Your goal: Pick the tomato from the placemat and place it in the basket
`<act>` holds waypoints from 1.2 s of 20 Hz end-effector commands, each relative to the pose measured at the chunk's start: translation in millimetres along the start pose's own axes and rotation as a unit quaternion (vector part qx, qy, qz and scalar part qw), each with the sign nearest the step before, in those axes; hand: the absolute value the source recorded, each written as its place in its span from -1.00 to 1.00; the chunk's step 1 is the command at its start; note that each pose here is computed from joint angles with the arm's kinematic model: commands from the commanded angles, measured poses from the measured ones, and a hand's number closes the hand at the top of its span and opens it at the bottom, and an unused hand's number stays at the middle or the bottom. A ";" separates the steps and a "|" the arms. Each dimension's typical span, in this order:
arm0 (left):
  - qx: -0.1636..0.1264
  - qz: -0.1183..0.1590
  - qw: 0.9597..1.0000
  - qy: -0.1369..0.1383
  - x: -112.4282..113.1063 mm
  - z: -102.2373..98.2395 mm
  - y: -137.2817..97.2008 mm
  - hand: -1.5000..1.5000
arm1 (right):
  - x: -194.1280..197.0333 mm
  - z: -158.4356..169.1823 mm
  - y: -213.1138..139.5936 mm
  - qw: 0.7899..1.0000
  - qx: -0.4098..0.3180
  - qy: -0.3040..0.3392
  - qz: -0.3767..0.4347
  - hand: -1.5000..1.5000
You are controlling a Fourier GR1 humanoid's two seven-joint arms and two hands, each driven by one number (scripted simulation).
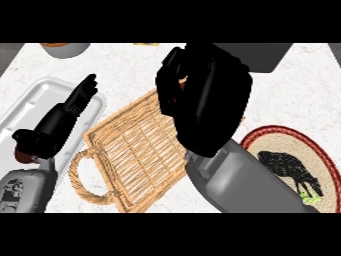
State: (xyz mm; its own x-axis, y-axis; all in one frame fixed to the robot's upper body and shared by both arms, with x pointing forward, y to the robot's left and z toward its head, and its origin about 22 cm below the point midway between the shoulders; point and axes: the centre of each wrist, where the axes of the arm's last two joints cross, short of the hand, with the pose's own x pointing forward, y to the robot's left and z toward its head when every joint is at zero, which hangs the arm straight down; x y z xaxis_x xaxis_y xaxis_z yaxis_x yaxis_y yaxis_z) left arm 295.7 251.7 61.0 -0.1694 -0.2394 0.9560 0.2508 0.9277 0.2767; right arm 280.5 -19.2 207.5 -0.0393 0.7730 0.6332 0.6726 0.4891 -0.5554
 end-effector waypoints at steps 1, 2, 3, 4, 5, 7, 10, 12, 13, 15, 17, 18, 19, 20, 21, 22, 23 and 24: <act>0.006 -0.003 1.000 -0.002 -2.8 4.9 5.0 0.00 | 8.3 -11.2 5.3 0.991 0.001 0.132 0.000 1.00; 0.010 0.004 1.000 0.000 -8.5 5.3 2.6 0.00 | 4.3 -7.9 7.0 0.991 0.009 0.135 0.007 1.00; 0.007 0.002 1.000 0.000 -3.1 7.2 4.5 0.00 | 6.8 -13.3 5.1 0.990 0.007 0.140 -0.003 1.00; 0.005 0.000 1.000 -0.006 1.8 6.6 9.1 0.00 | -4.0 -7.4 13.6 0.989 0.010 0.146 0.008 1.00; 0.001 -0.003 1.000 0.008 -1.3 2.2 -3.7 0.00 | 3.3 -8.0 12.2 0.990 0.021 0.139 0.007 1.00; 0.009 0.001 1.000 0.002 0.5 -1.7 -3.3 0.00 | -6.3 -3.2 22.8 0.990 0.015 0.141 0.008 1.00; 0.016 0.002 1.000 -0.004 -1.4 2.4 -2.6 0.00 | -9.1 -3.7 23.1 0.990 -0.007 0.137 0.007 1.00; 0.008 0.002 1.000 0.006 -1.4 6.3 6.8 0.00 | -21.1 4.6 33.4 0.991 -0.013 0.135 0.012 1.00; 0.017 -0.001 1.000 0.003 3.4 5.7 9.2 0.00 | -15.4 5.8 30.1 0.992 -0.017 0.121 0.029 1.00; 0.017 0.006 1.000 0.003 3.6 4.1 7.6 0.00 | -23.5 12.2 33.8 0.992 -0.022 0.120 0.020 1.00; 0.023 -0.009 1.000 -0.007 2.4 17.1 16.1 0.00 | -30.6 10.1 40.2 0.991 -0.035 0.123 0.039 1.00; 0.021 0.004 1.000 0.009 -17.9 19.3 9.9 0.00 | -42.9 9.7 44.9 0.991 -0.070 0.116 0.021 1.00; 0.021 -0.004 1.000 0.000 -3.1 10.5 12.5 0.00 | -41.1 -0.3 34.5 0.988 -0.081 0.128 0.000 1.00; 0.018 0.002 1.000 0.001 -7.4 9.2 10.1 0.00 | -37.7 -8.6 27.1 0.986 -0.088 0.134 -0.042 1.00; 0.029 0.005 1.000 0.004 -7.7 13.3 -1.5 0.00 | -39.2 0.6 24.8 0.987 -0.082 0.134 -0.030 -1.00; 0.018 -0.003 1.000 -0.003 -0.4 12.7 4.7 0.00 | -46.8 10.6 32.1 0.988 -0.075 0.133 -0.025 -1.00; 0.015 0.000 1.000 0.003 -3.5 12.9 2.2 0.00 | -36.8 1.6 33.4 0.988 -0.079 0.133 -0.013 -1.00; 0.024 0.000 1.000 0.004 -3.2 15.4 12.8 0.00 | -38.2 0.5 38.6 0.988 -0.075 0.131 0.001 -1.00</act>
State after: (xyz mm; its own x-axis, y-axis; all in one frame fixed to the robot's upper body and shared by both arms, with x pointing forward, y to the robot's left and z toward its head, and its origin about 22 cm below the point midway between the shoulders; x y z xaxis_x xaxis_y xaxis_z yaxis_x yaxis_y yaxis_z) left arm 286.3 262.9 57.8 -0.1664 -0.2406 0.9563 0.2124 0.9383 0.2730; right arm 305.6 -37.5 160.1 0.0420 0.7943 0.6061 0.7547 0.3724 -0.5402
